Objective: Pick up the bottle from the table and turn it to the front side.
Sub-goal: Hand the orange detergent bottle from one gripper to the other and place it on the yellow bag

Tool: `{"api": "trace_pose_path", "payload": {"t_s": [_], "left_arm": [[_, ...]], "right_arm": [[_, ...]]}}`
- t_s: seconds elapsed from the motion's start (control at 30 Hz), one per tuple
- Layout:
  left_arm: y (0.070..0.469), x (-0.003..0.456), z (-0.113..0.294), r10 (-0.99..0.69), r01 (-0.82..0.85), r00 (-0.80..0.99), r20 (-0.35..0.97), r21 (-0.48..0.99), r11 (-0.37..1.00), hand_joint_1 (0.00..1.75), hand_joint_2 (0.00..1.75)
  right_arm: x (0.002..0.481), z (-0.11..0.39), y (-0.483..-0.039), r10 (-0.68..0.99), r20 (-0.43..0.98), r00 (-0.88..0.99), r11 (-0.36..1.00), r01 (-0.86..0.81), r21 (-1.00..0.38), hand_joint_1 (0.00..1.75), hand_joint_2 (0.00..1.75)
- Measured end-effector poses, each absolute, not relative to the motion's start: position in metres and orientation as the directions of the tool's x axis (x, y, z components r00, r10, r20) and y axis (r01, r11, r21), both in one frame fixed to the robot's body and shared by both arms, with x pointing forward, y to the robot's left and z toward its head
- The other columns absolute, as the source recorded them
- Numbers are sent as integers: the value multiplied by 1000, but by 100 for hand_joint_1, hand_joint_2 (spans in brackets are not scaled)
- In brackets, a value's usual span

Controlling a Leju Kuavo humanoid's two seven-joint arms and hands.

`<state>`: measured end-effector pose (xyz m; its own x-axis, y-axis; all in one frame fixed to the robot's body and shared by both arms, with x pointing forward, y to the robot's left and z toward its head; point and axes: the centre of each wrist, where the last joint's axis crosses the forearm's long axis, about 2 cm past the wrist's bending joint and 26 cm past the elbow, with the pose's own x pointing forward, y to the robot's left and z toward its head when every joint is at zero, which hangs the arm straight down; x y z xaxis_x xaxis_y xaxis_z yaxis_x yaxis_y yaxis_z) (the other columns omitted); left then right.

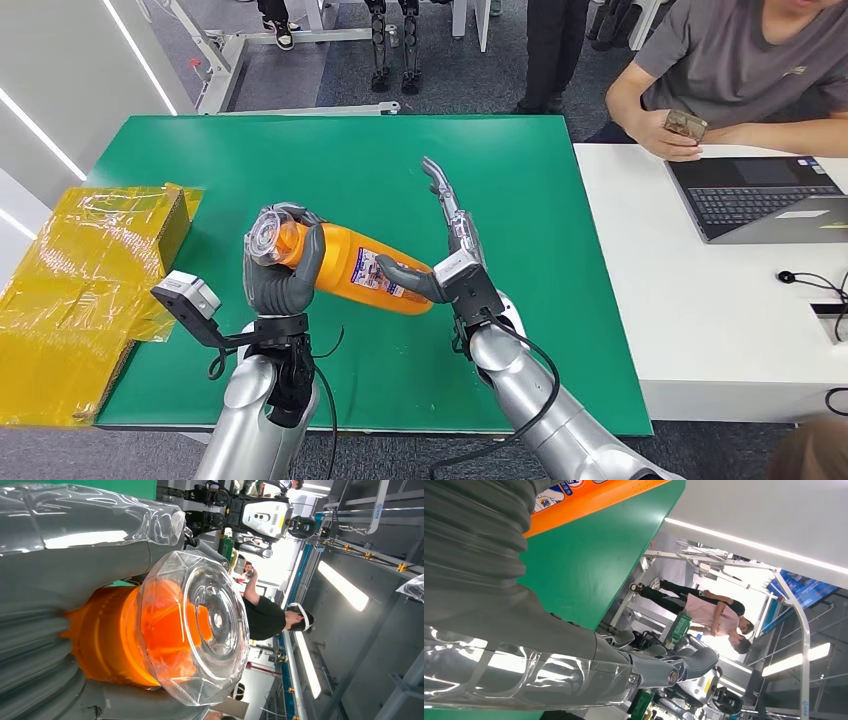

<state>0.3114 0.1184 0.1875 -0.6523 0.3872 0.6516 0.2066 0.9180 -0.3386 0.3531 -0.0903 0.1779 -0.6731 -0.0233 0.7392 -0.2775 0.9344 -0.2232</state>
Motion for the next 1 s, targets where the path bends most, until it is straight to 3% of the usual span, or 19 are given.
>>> {"api": "trace_pose_path", "payload": {"t_s": [1.0], "left_arm": [[118, 311, 187, 387, 207, -652, 652, -339, 918, 175, 175]], "right_arm": [[353, 178, -90, -23, 739, -673, 934, -277, -223, 0, 175]]}}
